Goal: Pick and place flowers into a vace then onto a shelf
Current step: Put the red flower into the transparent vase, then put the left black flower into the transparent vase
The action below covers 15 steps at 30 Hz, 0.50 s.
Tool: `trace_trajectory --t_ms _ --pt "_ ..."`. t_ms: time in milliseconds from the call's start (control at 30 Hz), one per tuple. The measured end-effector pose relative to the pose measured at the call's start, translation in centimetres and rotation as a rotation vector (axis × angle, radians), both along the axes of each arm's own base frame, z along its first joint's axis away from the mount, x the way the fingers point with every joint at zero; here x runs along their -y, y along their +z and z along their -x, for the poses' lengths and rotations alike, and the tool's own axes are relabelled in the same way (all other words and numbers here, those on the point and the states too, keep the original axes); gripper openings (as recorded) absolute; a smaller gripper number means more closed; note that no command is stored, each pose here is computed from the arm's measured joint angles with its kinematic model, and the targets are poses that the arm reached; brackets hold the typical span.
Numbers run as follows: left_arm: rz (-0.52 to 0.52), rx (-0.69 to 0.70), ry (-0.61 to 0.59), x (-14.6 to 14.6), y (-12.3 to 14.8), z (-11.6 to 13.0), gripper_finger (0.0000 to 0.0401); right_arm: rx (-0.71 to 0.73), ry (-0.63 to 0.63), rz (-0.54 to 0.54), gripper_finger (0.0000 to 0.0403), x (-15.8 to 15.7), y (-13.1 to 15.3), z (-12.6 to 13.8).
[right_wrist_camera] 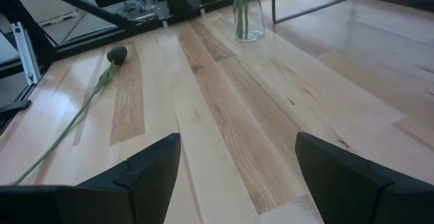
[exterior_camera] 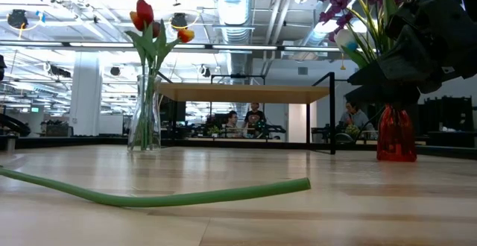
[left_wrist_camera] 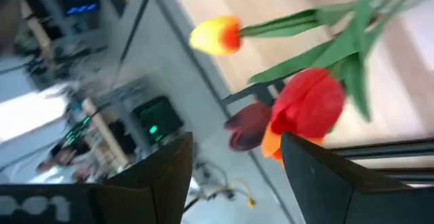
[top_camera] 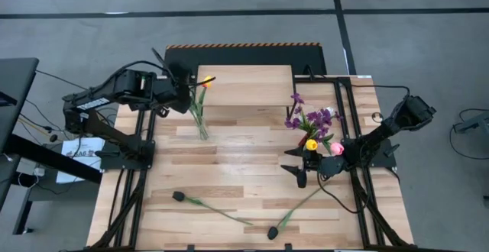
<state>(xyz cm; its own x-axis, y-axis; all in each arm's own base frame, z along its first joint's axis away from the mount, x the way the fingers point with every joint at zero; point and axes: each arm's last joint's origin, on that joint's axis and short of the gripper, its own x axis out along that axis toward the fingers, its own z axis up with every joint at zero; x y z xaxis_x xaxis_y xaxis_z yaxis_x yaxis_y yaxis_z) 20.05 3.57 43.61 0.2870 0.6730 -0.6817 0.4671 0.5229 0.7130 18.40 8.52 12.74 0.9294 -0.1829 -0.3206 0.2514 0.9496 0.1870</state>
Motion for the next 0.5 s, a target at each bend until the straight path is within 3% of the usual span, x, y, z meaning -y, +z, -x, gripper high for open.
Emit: trace_trajectory --t_ms 300,500 --pt "-0.106 0.123 -0.042 2.5 1.4 0.4 0.0214 0.002 0.0 -0.001 0.0286 0.0 0.0 0.0" --pt "0.129 0.456 0.138 4.5 1.9 0.6 0.0214 0.01 0.0 -0.005 0.0286 0.0 0.1 0.0"
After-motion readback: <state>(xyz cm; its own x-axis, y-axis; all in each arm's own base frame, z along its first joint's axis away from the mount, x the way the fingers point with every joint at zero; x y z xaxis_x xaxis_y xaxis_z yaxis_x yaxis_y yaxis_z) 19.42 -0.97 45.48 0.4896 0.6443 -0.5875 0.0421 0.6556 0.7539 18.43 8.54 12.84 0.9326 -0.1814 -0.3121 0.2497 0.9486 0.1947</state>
